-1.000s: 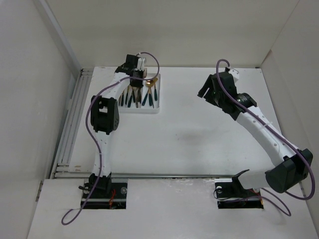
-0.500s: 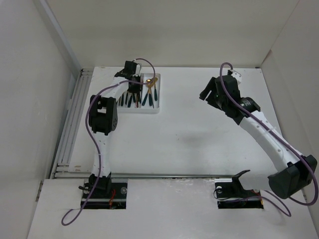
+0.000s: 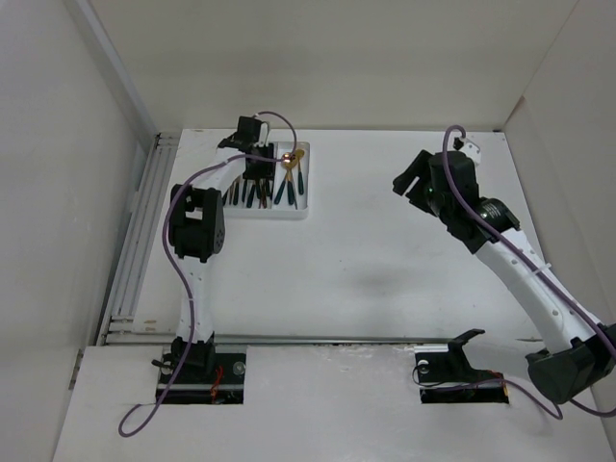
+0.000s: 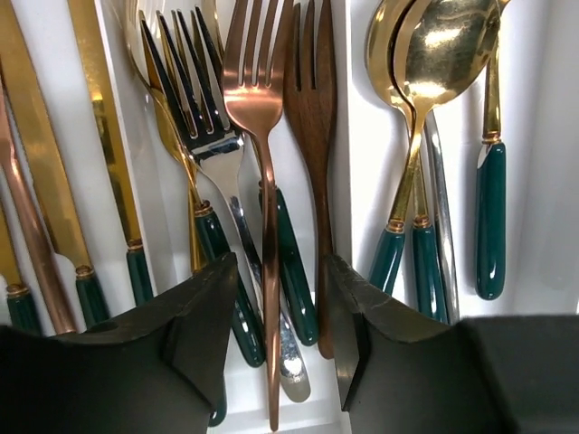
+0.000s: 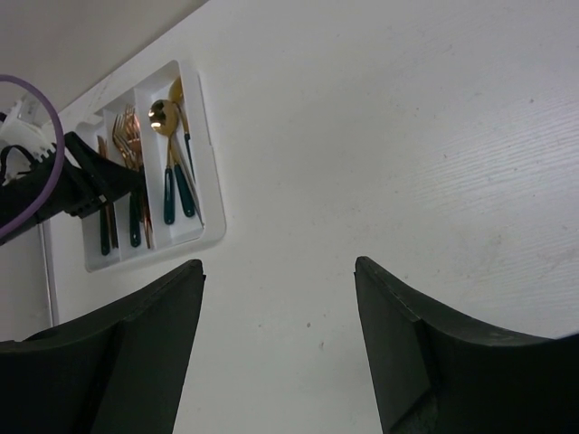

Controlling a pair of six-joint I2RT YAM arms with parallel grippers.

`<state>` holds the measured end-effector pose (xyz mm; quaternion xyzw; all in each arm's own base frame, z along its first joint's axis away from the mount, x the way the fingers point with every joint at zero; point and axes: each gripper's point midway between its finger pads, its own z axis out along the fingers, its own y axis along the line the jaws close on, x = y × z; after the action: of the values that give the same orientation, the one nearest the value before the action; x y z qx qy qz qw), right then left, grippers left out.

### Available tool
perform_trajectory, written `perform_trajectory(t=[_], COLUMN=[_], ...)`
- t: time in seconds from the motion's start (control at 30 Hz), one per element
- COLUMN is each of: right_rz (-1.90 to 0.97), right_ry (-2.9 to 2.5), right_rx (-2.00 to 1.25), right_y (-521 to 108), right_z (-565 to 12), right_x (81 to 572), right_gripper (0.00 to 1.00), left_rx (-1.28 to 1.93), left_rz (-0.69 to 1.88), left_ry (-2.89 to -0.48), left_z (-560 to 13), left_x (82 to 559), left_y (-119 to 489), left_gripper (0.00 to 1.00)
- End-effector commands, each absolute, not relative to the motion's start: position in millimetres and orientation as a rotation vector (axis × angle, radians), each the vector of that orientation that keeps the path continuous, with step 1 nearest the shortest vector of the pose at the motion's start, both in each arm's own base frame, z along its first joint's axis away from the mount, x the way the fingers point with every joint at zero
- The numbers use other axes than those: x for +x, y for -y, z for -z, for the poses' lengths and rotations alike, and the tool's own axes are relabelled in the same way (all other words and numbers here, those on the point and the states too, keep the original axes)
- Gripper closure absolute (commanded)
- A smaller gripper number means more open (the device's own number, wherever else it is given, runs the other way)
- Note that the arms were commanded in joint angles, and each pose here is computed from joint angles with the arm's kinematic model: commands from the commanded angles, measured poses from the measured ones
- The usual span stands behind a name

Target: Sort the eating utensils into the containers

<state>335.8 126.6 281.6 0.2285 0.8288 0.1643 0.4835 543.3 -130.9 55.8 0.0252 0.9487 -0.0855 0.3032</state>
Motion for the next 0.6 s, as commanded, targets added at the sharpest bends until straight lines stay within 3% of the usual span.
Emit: perform_trajectory(t=[0.0,0.1,0.2,0.23,0.37,0.57], right_rz=[-0.400,-0.395,-0.381,-0.377,-0.306,-0.162], right_ry=[-1.972,-1.974,-2.010,-2.028,-2.081,-2.004], right_rx=[0.584,0.519,0.453,0.443,0.454,0.566], right_y=[-118.7,-120.4,-118.2,-116.2,-95.2,-42.5], right_z=[-294.1,-301.5,-303.9,-302.6,-300.0,-312.5], right_x=[334.4,334.1,337.8,338.2,340.4,345.2], right_gripper=[0.27,0.26,0.19,0.18,0.17,0.13], left_rx=[0.081,0.074,0.010,-0.027,-0.207,-0.431], left_rz=[0.236,0.206,0.141,0.113,-0.087,-0.301], left_ry=[-2.341,-2.261,-2.131,-2.064,-1.915,-1.890], left_z=[-145.7,-190.6,-250.1,-280.9,-339.4,-348.0], left_x=[559.4,568.5,571.1,566.9,552.1,500.3], left_y=[128.8,124.5,100.6,84.6,-5.2,-126.1], left_gripper=[0.60,0.60,0.60,0.52,0.40,0.36])
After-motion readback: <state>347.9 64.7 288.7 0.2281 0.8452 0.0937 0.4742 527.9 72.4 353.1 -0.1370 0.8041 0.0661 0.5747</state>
